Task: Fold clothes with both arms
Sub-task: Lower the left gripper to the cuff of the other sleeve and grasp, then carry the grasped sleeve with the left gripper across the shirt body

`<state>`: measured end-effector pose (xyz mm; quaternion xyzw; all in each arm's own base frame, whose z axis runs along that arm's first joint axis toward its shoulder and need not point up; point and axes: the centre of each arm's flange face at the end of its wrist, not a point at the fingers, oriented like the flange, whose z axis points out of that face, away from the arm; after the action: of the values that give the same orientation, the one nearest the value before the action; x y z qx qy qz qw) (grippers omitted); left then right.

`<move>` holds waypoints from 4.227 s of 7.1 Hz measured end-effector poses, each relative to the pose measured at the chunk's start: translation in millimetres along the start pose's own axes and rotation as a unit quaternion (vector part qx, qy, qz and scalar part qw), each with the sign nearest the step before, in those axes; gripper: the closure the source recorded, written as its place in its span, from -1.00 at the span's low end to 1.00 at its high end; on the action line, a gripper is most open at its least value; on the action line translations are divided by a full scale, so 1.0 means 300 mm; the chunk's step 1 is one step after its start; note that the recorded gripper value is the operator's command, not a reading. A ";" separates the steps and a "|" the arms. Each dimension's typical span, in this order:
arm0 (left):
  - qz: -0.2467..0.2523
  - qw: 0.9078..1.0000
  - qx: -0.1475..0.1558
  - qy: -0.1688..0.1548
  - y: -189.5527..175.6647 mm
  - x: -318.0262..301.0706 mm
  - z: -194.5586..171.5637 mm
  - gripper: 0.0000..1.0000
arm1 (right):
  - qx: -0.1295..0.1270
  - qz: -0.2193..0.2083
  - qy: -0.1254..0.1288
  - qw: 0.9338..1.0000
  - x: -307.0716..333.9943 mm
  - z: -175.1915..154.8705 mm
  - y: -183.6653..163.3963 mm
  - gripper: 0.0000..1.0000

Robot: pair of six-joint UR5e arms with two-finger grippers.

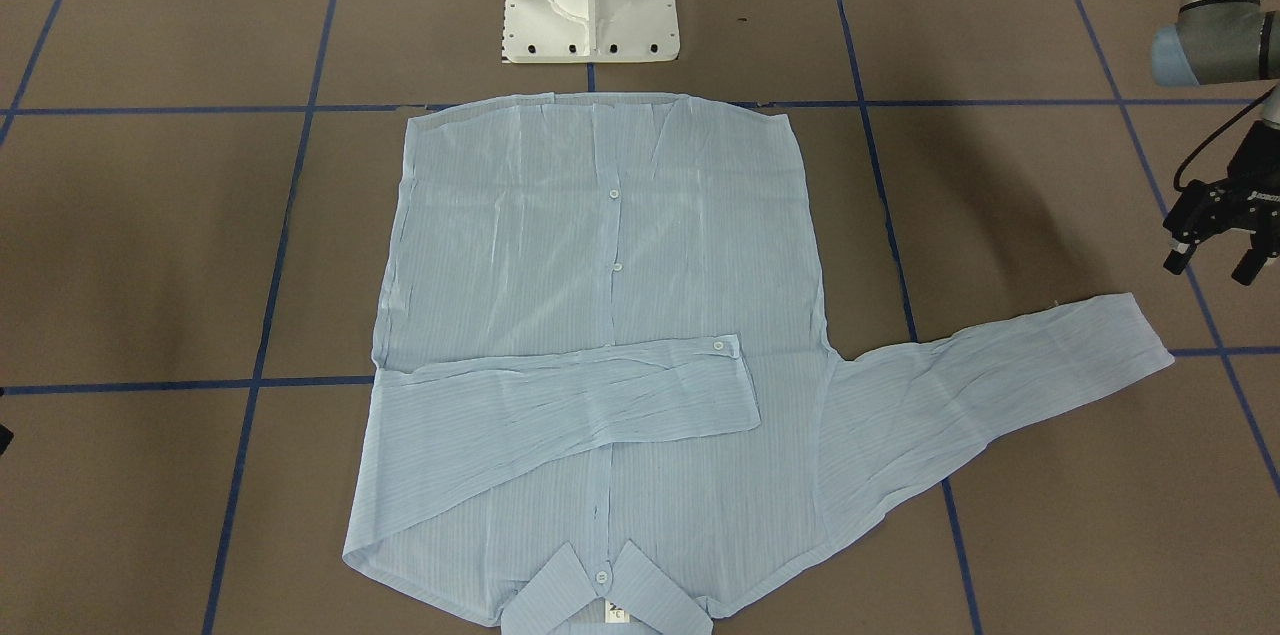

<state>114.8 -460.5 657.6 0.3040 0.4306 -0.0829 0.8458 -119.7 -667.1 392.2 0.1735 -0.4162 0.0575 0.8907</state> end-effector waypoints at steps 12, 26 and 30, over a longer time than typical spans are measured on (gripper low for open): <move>-0.051 0.998 -0.038 0.014 0.155 0.027 0.220 -0.41 | -0.003 0.006 0.011 1.000 0.072 0.022 0.056 -1.00; -0.043 0.998 -0.040 0.008 0.176 0.003 0.210 1.00 | -0.001 0.005 0.008 1.000 0.080 -0.001 0.095 -1.00; 0.022 0.997 0.004 0.069 0.020 0.213 0.162 1.00 | -0.001 0.009 0.006 1.000 0.077 -0.005 0.096 -1.00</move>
<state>189.6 -476.4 632.0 0.3217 0.4807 -0.0450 0.8145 -110.8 -640.7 416.4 0.1687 -0.4121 0.0665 0.8929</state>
